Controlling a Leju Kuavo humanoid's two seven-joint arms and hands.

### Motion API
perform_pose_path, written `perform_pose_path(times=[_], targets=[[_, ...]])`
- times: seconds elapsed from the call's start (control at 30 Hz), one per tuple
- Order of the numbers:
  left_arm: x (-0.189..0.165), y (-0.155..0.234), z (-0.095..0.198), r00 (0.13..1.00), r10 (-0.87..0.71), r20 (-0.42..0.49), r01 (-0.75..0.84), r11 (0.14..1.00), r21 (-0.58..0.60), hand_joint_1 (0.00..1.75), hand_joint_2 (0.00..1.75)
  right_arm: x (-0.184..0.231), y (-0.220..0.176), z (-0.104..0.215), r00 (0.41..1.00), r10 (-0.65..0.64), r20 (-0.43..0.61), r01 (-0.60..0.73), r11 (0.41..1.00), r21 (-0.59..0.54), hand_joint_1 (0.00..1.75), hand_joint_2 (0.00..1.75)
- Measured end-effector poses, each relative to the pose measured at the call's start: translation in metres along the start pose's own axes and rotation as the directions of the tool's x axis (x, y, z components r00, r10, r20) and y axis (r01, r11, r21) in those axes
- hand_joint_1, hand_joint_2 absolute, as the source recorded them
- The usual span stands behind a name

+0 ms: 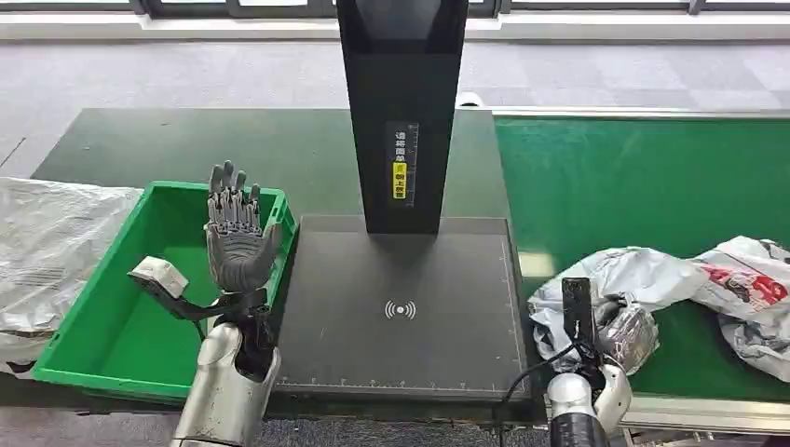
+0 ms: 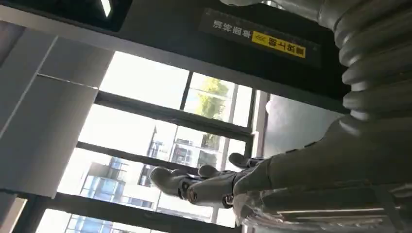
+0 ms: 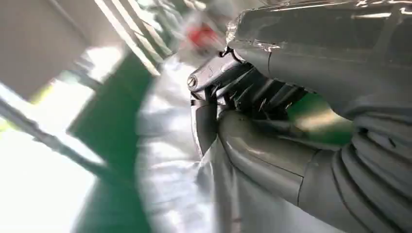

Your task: Moved the parcel from conveyor to table for the left to box.

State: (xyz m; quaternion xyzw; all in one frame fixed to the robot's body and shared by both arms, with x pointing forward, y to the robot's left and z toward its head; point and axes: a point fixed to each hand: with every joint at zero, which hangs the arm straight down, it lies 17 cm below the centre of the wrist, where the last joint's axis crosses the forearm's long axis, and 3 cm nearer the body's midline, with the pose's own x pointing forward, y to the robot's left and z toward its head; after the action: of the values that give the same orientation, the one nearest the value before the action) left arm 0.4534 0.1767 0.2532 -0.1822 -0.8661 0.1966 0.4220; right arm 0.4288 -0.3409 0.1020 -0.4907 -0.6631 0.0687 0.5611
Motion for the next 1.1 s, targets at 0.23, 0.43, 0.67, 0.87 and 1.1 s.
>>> perform_pose_path(times=[0.23, 0.43, 0.67, 0.87, 1.1], targets=[[-0.005, 0.001, 0.003, 1.000, 0.006, -0.015, -0.006, 1.000, 0.002, 0.00, 1.75, 0.112, -0.093, -0.025, 0.933, -0.061, 0.353, 0.153, 0.959, -0.239, 1.75, 1.75], [-0.010, -0.005, 0.007, 0.996, 0.080, -0.033, -0.081, 0.996, -0.028, 0.00, 1.75, 0.125, -0.106, -0.027, 0.918, -0.067, 0.390, 0.182, 0.947, -0.266, 1.75, 1.75], [-0.016, -0.006, 0.011, 0.993, 0.101, -0.055, -0.103, 0.994, -0.036, 0.00, 1.75, 0.132, -0.106, -0.026, 0.912, -0.088, 0.401, 0.207, 0.943, -0.262, 1.75, 1.75], [-0.020, -0.006, 0.014, 0.992, 0.102, -0.067, -0.105, 0.994, -0.034, 0.00, 1.75, 0.142, -0.103, -0.026, 0.902, -0.102, 0.420, 0.223, 0.942, -0.250, 1.75, 1.75], [-0.026, -0.006, 0.016, 0.991, 0.105, -0.082, -0.108, 0.994, -0.032, 0.00, 1.75, 0.187, 0.002, 0.004, 0.874, -0.146, 0.463, 0.133, 0.989, 0.061, 1.75, 1.75]])
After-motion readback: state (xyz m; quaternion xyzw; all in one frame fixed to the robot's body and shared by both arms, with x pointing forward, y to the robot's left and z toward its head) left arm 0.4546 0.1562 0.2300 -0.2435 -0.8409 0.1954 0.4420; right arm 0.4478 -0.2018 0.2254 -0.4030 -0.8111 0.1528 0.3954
